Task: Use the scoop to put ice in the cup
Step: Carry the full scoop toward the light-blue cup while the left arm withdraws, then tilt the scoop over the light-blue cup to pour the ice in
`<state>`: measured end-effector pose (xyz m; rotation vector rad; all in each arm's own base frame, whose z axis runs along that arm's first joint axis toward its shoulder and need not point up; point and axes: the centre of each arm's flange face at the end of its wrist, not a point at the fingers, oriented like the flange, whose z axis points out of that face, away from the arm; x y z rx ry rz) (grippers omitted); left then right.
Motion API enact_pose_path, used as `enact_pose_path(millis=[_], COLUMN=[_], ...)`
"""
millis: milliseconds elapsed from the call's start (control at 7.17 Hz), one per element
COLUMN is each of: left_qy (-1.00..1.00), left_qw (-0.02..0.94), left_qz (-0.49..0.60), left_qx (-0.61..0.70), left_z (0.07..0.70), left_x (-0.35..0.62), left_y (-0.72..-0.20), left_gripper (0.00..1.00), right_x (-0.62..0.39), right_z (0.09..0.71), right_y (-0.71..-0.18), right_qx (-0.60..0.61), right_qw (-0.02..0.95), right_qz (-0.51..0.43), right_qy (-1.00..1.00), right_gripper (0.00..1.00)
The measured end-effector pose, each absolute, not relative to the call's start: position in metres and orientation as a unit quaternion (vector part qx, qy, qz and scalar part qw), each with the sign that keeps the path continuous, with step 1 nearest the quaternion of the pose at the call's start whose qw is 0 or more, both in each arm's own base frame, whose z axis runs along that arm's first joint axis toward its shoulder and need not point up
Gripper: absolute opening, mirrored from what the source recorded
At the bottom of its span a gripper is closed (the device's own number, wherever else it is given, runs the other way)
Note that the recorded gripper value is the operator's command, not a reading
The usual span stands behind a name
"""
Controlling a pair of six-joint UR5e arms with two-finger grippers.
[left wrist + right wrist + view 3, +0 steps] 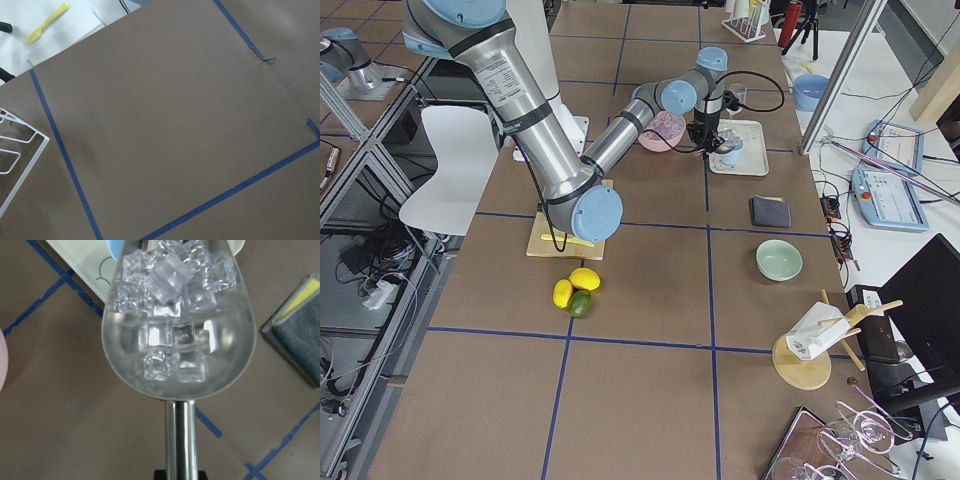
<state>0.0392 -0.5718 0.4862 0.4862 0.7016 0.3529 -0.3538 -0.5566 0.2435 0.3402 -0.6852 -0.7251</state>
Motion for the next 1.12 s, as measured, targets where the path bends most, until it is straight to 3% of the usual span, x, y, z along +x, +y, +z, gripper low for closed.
enact_pose_path(millis=[1116], left_qy=[0.337], left_qw=[0.897], left_qz=[0.166], left_qx=[0.234], left_z=[0.489], left_x=[0.033], left_y=[-0.572], left_gripper=[1.0], right_x=[-0.396], right_z=[0.189], right_y=[-0.569], right_qx=[0.081], right_qw=[0.887], right_qz=[-0.342], right_qy=[-0.3], right_gripper=[0.0])
